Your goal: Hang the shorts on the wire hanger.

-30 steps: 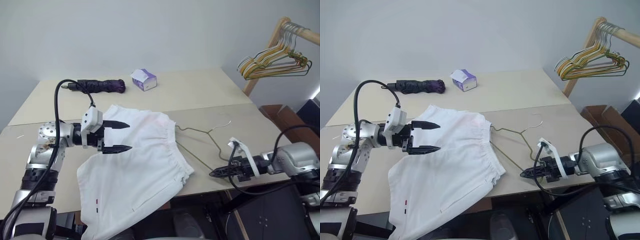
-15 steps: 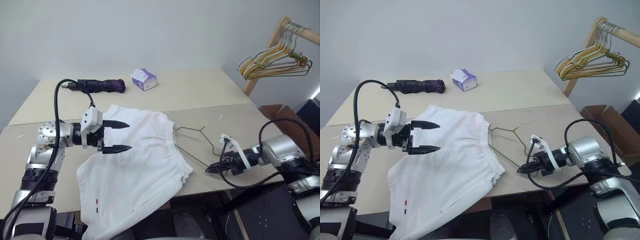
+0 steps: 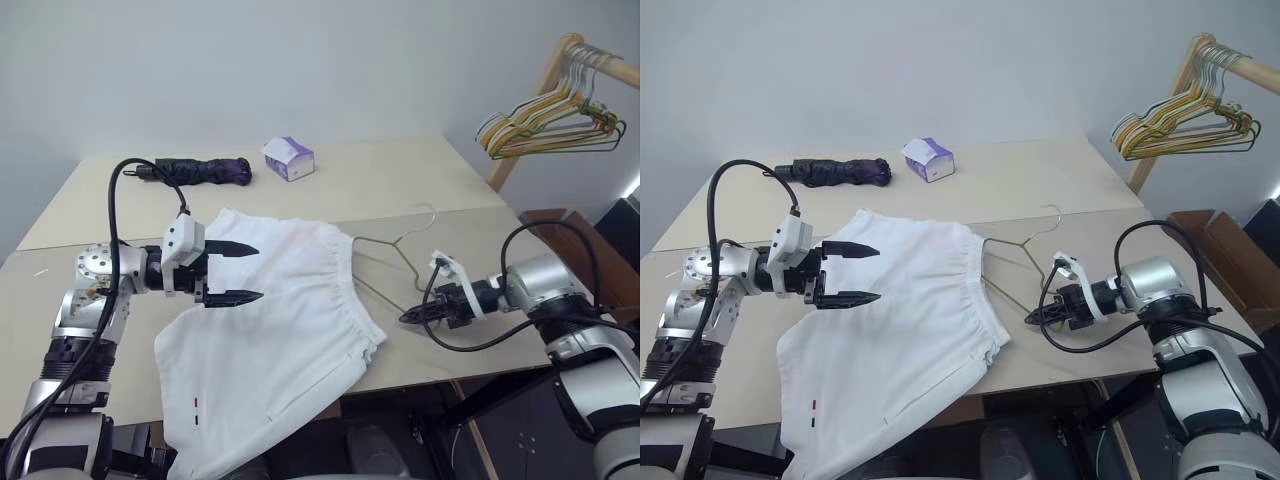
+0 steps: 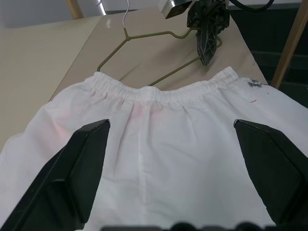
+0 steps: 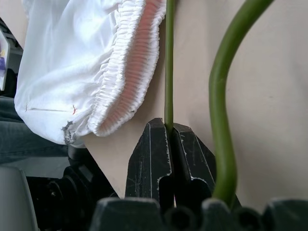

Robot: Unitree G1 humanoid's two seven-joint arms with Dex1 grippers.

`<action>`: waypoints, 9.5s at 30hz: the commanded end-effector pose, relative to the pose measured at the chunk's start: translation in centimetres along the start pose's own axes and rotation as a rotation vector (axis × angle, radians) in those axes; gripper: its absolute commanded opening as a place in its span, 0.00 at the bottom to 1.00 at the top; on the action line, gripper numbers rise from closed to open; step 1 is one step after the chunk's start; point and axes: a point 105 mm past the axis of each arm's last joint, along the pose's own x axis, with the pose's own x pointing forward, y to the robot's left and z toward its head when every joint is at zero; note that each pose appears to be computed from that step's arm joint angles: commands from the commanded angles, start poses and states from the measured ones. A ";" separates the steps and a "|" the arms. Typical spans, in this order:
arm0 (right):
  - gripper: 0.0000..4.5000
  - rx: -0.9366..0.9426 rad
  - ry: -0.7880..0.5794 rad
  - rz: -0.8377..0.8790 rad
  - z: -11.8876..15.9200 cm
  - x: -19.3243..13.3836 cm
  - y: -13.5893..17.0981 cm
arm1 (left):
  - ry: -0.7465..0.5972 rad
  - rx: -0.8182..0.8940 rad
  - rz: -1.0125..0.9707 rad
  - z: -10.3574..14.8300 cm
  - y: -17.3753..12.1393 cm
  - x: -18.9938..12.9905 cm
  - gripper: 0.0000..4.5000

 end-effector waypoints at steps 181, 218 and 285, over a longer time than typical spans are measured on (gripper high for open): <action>0.01 -0.394 -0.504 -0.401 3.9 -1.0 5.3 | 0.713 0.337 -0.143 -6.7 4.7 -4.5 0.00; 0.99 -0.797 -0.123 -0.325 10.2 1.2 12.8 | 0.440 0.418 -0.078 -0.1 7.5 1.9 0.00; 0.00 0.170 -0.704 -1.024 -1.0 -14.9 0.9 | -0.732 -0.178 0.165 16.4 3.0 3.0 0.99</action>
